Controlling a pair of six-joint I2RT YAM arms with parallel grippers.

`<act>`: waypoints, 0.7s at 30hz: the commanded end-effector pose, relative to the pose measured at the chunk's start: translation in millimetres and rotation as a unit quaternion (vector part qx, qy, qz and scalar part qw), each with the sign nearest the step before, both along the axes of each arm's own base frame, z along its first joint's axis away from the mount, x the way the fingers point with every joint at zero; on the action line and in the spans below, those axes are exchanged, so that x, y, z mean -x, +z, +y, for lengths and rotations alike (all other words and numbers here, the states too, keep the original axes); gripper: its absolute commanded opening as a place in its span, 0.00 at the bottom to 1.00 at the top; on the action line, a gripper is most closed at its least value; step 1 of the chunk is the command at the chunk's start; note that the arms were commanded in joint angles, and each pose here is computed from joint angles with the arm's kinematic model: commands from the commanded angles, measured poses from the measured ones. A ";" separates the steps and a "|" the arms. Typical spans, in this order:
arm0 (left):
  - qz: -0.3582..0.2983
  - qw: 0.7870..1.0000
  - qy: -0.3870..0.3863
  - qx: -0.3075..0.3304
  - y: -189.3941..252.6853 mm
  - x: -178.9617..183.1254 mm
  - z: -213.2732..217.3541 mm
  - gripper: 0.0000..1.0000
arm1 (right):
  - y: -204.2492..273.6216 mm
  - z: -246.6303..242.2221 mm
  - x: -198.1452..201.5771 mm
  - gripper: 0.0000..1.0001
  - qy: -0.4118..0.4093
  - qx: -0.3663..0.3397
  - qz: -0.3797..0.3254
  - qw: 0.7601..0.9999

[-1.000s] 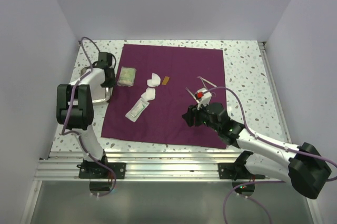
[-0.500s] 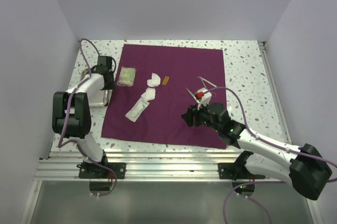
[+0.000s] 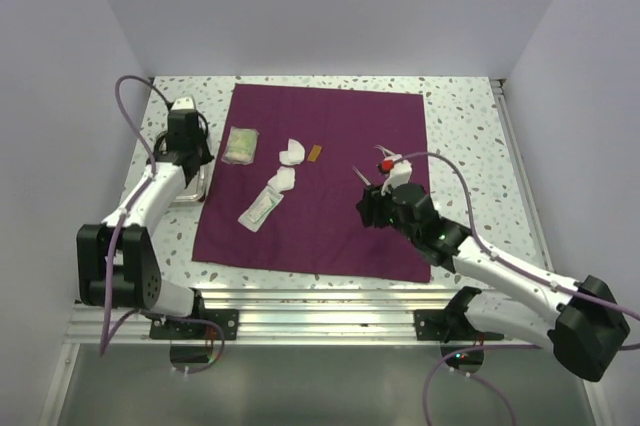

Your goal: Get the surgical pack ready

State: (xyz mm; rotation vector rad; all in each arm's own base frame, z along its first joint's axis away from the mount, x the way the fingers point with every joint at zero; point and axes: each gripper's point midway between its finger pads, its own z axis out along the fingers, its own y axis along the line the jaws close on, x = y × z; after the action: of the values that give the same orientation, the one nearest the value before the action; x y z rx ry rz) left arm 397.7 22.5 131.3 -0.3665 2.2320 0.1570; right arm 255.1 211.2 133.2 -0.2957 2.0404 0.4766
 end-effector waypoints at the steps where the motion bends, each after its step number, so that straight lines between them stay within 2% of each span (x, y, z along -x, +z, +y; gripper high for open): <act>1: -0.122 0.992 -0.013 0.043 54.2 -0.8 -12.6 0.30 | 15.3 -33.5 -30.5 0.55 -0.095 0.033 0.004 0.995; 5: -0.157 0.982 -0.062 0.089 69.7 12.2 -35.9 0.32 | 3.4 -28.9 -49.9 0.60 -0.074 0.031 0.046 0.996; 6: -0.166 0.978 -0.072 0.101 74.3 15.5 -41.1 0.37 | -16.8 -28.4 -54.7 0.57 -0.071 0.056 0.078 0.993; 8: -0.191 0.969 -0.090 0.130 85.0 28.9 -52.6 0.44 | -22.2 -27.4 -65.7 0.53 -0.067 0.086 0.104 0.989; 9: -0.215 0.961 -0.096 0.141 99.3 36.3 -56.1 0.53 | -27.1 -26.5 -69.4 0.52 -0.066 0.096 0.111 0.987; 12: -0.239 0.951 -0.112 0.161 108.1 51.7 -63.6 0.58 | -43.7 -20.4 -81.7 0.52 -0.062 0.105 0.127 0.984; 14: -0.229 0.952 -0.110 0.172 99.8 60.3 -65.7 0.59 | -51.4 -14.9 -90.9 0.52 -0.061 0.109 0.129 0.984; 17: -0.224 0.956 -0.066 0.178 90.4 70.3 -55.2 0.79 | -64.4 -14.3 -103.9 0.52 -0.068 0.133 0.140 0.979; 18: -0.223 0.957 -0.053 0.180 88.1 73.7 -52.0 0.95 | -67.8 -18.0 -106.5 0.51 -0.075 0.147 0.143 0.976; 19: -0.218 0.959 -0.039 0.176 81.4 76.4 -47.2 1.00 | -67.3 -16.8 -110.9 0.51 -0.073 0.154 0.143 0.975; 21: -0.216 0.961 -0.031 0.168 76.8 80.4 -43.1 1.00 | -76.3 -17.8 -114.1 0.50 -0.072 0.168 0.148 0.972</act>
State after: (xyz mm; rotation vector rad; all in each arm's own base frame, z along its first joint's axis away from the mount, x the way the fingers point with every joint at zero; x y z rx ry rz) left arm 322.6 -30.2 215.9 -0.3881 1.8340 -0.3431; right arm 354.2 195.0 47.9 -0.2617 2.4390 0.1361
